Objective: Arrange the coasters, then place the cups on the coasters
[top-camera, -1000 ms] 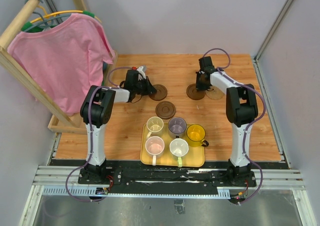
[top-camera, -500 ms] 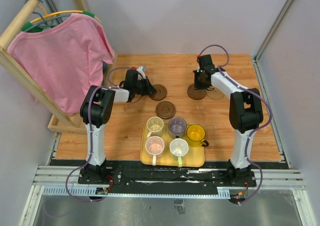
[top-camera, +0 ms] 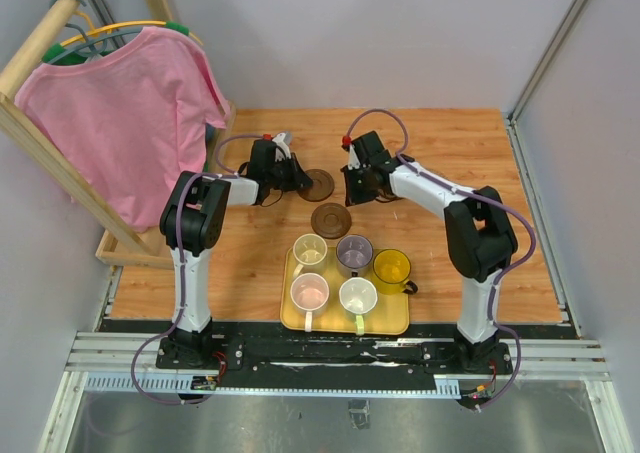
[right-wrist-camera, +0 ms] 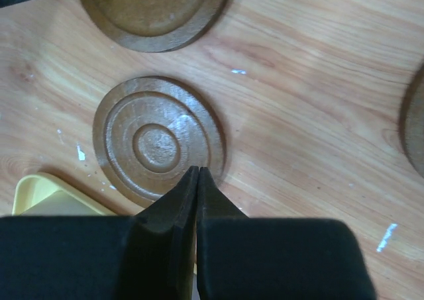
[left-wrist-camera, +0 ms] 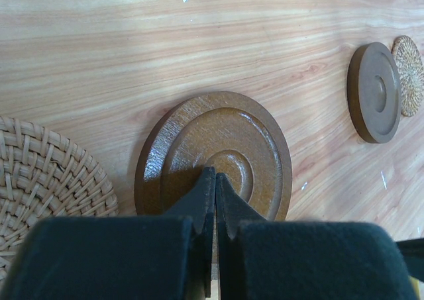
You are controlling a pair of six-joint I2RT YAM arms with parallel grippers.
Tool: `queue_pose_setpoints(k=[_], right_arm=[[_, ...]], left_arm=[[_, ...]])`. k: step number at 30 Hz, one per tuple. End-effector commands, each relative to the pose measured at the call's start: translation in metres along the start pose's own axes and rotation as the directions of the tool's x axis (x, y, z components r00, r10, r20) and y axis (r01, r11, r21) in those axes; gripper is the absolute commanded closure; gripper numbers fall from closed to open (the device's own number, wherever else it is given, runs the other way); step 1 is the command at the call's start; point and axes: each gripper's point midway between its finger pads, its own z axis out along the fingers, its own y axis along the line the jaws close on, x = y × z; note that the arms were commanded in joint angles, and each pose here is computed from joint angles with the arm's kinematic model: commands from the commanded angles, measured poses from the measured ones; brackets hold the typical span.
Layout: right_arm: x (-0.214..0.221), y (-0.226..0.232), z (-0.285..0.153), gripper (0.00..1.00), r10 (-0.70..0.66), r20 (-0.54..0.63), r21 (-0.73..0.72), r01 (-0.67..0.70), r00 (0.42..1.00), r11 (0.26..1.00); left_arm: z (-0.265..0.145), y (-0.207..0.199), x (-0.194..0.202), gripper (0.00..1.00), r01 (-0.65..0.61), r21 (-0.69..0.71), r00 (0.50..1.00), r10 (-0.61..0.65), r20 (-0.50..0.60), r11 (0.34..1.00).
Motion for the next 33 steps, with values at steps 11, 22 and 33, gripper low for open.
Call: queue_pose_setpoints(k=[11, 22, 33], right_arm=[[0.030, 0.056, 0.031, 0.99, -0.083, -0.105, -0.130, 0.069, 0.991, 0.989], [0.047, 0.033, 0.044, 0.99, -0.029, -0.161, 0.004, 0.030, 0.986, 1.000], [0.031, -0.036, 0.047, 0.99, 0.114, -0.168, 0.206, -0.078, 0.979, 0.975]], left_arm=[[-0.007, 0.011, 0.013, 0.99, 0.029, -0.032, 0.999, -0.030, -0.033, 0.999], [-0.007, 0.011, 0.015, 0.99, 0.029, -0.034, 0.999, -0.030, -0.038, 0.999], [-0.007, 0.010, 0.010, 0.99, 0.015, -0.041, 0.999, -0.017, -0.039, 0.999]])
